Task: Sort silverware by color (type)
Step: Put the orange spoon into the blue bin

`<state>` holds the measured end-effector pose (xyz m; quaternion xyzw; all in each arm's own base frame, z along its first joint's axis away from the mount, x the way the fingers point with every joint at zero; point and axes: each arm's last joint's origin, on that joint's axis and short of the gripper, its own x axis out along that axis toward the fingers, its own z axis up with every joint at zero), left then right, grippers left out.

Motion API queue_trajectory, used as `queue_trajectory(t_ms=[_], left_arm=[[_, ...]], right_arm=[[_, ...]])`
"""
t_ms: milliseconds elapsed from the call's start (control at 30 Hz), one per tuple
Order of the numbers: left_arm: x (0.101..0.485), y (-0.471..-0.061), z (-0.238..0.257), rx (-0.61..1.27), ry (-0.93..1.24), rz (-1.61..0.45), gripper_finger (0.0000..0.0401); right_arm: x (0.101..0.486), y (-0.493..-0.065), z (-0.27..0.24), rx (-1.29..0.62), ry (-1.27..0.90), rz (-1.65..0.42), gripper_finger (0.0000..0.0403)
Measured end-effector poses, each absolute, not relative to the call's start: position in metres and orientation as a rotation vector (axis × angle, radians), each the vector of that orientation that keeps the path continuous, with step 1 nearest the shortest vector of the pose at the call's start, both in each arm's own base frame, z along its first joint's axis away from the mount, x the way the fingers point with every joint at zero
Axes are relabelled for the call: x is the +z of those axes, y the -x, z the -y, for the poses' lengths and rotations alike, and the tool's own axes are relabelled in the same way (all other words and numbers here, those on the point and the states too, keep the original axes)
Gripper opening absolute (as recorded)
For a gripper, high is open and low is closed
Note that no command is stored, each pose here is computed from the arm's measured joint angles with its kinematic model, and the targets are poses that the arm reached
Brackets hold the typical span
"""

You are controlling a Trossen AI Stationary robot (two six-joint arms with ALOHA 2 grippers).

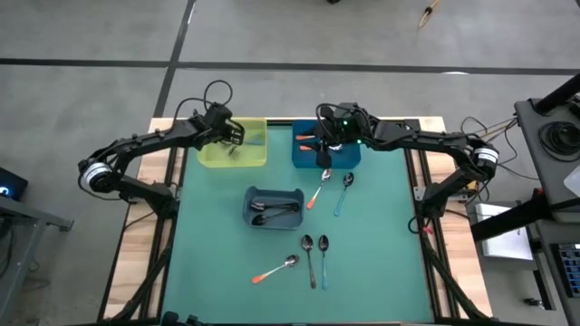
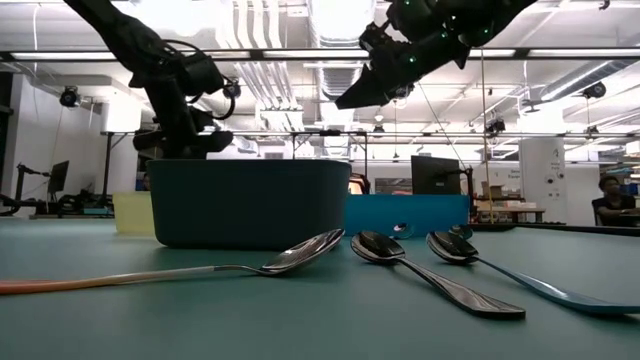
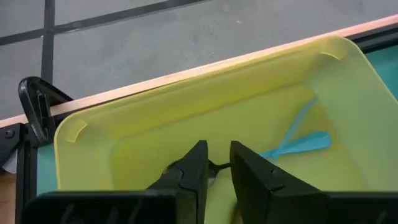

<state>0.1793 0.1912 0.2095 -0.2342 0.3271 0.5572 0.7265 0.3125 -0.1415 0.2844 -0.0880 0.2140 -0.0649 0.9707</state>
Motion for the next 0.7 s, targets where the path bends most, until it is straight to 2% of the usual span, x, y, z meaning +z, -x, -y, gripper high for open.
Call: queue_trajectory(t_ms=[400,567,700], left_arm=[[0.211,-0.184,-0.189,1.162,0.458,-0.739,0.0064],[0.21,-0.191,-0.183,1.037,0.428,-0.774,0.0064],[0.208,-0.196,-0.177,0.836,0.427,-0.811,0.0064]], right_arm=[[0.284,-0.312,0.141,-0.132,0.174,-0.433,0.0137],[0.284,-0.312,0.142,-0.137,0.156,-0.432,0.0137],[0.284,-0.312,0.142,-0.138,0.156,-0.432,0.0137]])
